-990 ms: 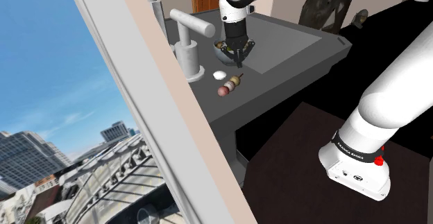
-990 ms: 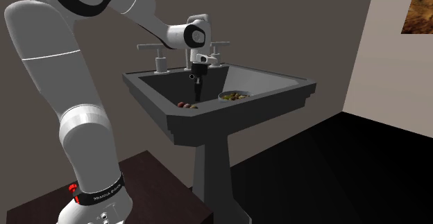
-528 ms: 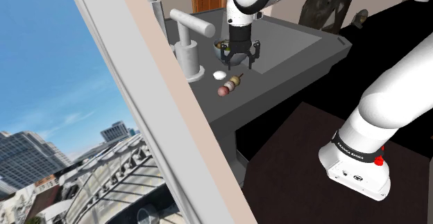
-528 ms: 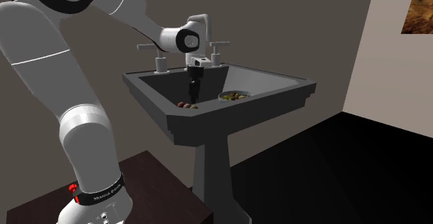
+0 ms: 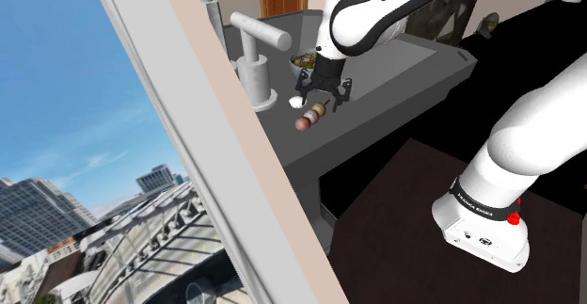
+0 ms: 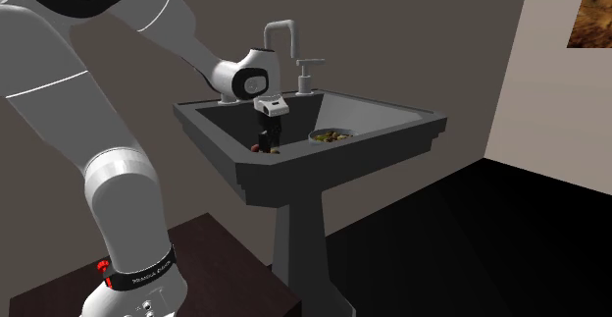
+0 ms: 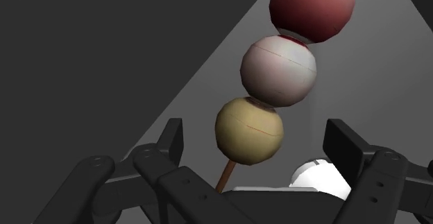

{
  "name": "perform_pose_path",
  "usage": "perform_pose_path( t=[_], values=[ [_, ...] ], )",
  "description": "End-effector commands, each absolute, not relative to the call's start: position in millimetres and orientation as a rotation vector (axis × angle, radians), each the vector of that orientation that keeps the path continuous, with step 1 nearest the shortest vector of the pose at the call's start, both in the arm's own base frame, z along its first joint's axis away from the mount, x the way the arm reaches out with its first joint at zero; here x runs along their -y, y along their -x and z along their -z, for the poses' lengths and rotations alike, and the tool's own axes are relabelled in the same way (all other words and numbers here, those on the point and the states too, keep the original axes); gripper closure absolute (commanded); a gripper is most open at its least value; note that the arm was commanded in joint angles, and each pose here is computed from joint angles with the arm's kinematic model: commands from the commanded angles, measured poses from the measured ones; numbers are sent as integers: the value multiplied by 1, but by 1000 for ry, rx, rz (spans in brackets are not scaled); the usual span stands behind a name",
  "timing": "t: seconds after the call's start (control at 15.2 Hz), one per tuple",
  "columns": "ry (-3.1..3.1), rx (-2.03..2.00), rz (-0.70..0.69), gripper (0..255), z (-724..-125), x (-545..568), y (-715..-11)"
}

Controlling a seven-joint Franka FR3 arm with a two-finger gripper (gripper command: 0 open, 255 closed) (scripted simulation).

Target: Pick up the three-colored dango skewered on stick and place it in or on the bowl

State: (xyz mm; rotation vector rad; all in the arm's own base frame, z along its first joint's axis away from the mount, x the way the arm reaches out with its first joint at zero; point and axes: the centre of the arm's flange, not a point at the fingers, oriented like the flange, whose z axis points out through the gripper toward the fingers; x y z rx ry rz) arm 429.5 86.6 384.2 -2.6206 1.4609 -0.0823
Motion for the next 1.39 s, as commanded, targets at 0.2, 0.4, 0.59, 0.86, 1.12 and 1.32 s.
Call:
perform_pose_path(
  t=[0.2,0.4,0.59,0.86,1.12,1.32],
  values=[
    [2619,-1462,84,0,-376,-87,-430],
    [2619,-1462,84,0,-376,-87,-430],
    [2619,-1462,84,255,-376,-87,-430],
    [2619,-1462,84,255,-376,-87,-430],
    [2619,-1462,84,255,-376,-87,-430],
    [2619,-1462,84,255,-386,-87,-430]
  ],
)
